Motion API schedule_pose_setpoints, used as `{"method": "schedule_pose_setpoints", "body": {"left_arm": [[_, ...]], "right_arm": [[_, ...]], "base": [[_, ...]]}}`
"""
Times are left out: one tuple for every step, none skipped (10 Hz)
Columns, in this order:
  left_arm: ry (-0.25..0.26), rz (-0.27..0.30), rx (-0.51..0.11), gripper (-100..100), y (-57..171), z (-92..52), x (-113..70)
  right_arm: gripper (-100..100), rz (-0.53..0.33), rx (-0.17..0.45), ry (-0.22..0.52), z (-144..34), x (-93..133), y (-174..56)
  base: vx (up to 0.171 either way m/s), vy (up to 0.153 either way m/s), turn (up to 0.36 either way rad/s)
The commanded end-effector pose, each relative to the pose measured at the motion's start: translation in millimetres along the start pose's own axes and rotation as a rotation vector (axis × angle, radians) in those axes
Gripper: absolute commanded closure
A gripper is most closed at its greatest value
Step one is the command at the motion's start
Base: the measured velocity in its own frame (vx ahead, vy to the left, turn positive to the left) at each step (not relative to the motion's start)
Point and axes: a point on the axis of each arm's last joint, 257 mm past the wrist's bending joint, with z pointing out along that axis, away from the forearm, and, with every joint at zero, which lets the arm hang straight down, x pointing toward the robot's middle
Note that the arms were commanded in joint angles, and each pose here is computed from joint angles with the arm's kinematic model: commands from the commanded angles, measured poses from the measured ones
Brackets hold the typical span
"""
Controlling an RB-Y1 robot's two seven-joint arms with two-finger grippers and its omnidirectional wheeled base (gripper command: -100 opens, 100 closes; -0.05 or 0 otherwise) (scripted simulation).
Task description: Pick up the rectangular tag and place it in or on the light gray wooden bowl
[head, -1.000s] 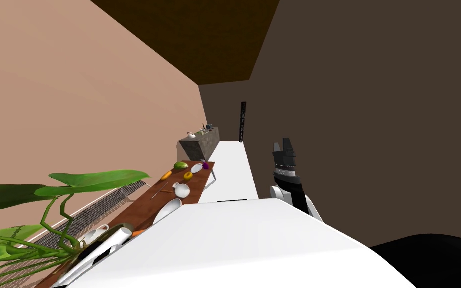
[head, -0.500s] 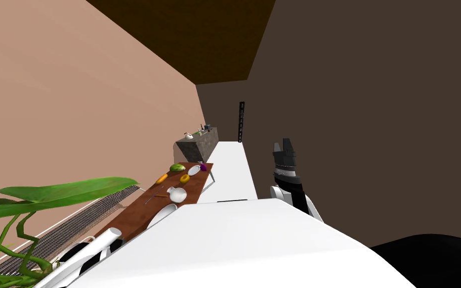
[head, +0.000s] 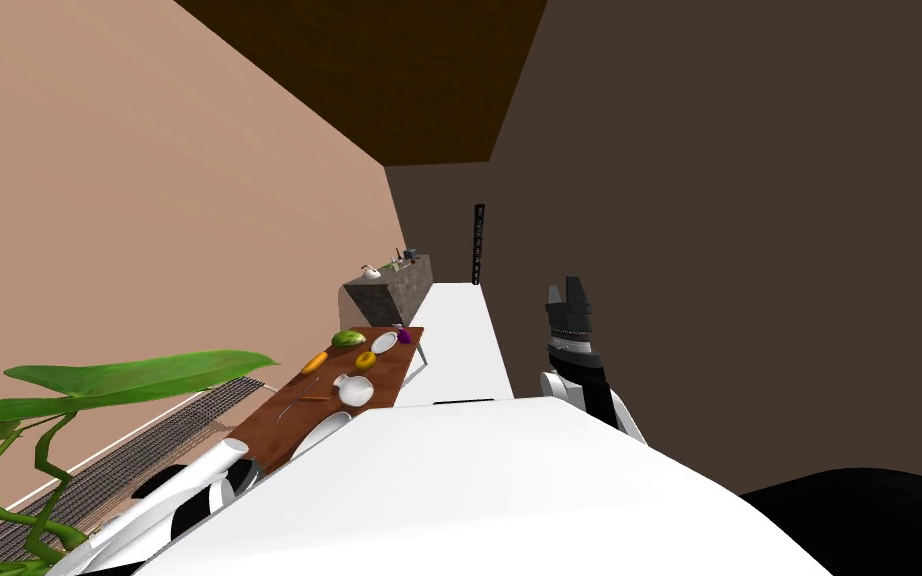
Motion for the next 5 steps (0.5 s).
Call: {"method": "schedule_pose_setpoints", "body": {"left_arm": [[0.023,0.002,-0.005,100,2.7,-4.5,18.4],[0.023,0.002,-0.005,100,2.7,-4.5,18.4],[0.023,0.002,-0.005,100,2.7,-4.5,18.4],[0.031,0.001,-0.007,100,3.6,-6.0,24.2],[0.039,0.001,-0.009,100,4.7,-7.4,29.7]], "right_arm": [[0,0.000,0.000,0.000,0.0,0.0,0.0],[0,0.000,0.000,0.000,0.0,0.0,0.0],[0,0.000,0.000,0.000,0.0,0.0,0.0],[0,0.000,0.000,0.000,0.0,0.0,0.0],[0,0.000,0.000,0.000,0.0,0.0,0.0]], "base": [[-0.033,0.032,-0.163],[-0.025,0.038,-0.083],[-0.005,0.022,0.005],[-0.006,0.014,-0.028],[-0.014,0.016,-0.079]]}}
